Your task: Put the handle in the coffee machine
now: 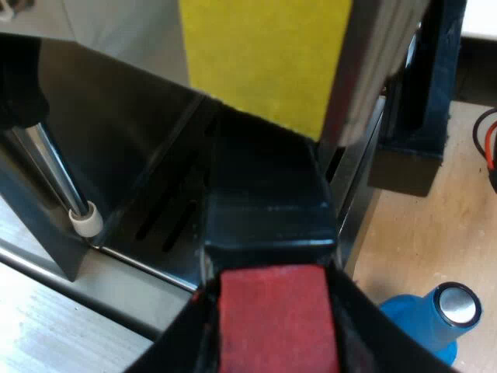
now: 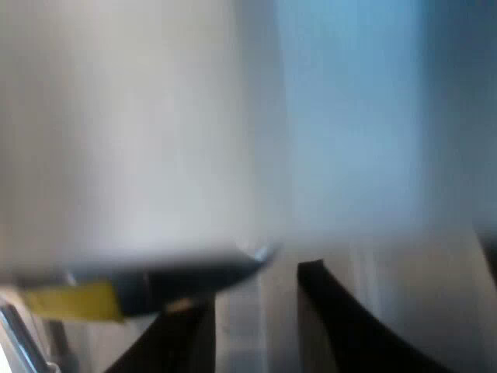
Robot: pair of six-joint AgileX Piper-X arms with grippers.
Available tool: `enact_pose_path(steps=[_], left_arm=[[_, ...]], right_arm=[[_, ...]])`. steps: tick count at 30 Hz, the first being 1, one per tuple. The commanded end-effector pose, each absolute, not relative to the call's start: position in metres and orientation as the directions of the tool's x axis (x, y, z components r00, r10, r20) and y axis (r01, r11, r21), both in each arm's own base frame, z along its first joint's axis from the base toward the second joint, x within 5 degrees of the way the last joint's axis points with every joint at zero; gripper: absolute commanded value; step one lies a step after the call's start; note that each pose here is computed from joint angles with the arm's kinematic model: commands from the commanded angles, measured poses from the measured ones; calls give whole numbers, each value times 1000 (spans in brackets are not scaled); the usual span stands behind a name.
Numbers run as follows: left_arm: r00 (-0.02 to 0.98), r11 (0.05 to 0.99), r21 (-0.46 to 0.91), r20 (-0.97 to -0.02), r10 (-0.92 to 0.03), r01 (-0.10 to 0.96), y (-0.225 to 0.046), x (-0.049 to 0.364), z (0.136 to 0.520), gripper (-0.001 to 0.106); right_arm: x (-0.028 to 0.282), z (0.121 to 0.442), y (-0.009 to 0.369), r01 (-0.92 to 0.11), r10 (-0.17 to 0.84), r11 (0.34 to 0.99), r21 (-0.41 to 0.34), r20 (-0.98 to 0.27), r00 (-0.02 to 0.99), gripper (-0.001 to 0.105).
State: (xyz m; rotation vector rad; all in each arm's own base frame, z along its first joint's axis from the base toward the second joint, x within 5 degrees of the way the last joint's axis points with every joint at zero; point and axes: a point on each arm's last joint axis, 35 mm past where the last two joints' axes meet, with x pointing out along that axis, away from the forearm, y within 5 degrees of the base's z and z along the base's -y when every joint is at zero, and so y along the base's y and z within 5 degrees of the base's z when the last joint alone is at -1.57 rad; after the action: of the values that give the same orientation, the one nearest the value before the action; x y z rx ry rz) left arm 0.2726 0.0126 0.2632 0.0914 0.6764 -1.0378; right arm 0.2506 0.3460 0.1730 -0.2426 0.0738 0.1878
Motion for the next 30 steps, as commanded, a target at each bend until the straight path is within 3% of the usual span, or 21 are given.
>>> enact_pose_path(steps=[1,4,22,24,28,30], left_arm=[[263,332,-261,-266,-927,906,8,266,289,0],[263,332,-261,-266,-927,906,8,266,289,0],[276,355,-254,-299,-914,900,9,266,288,1],[279,360,-244,-309,-909,901,9,266,287,12],[280,361,-244,-310,-908,900,9,266,287,54],[280,361,-244,-310,-908,900,9,266,287,66]], right_arm=[[254,183,351,-229,219,936,-266,-68,973,28],[255,189,351,-191,188,952,-241,-35,981,28],[255,202,351,-180,187,977,-114,58,981,28],[255,202,351,-180,187,977,-113,58,981,28],[255,202,351,-180,187,977,-113,58,981,28],[255,202,351,-180,187,977,-113,58,981,28]])
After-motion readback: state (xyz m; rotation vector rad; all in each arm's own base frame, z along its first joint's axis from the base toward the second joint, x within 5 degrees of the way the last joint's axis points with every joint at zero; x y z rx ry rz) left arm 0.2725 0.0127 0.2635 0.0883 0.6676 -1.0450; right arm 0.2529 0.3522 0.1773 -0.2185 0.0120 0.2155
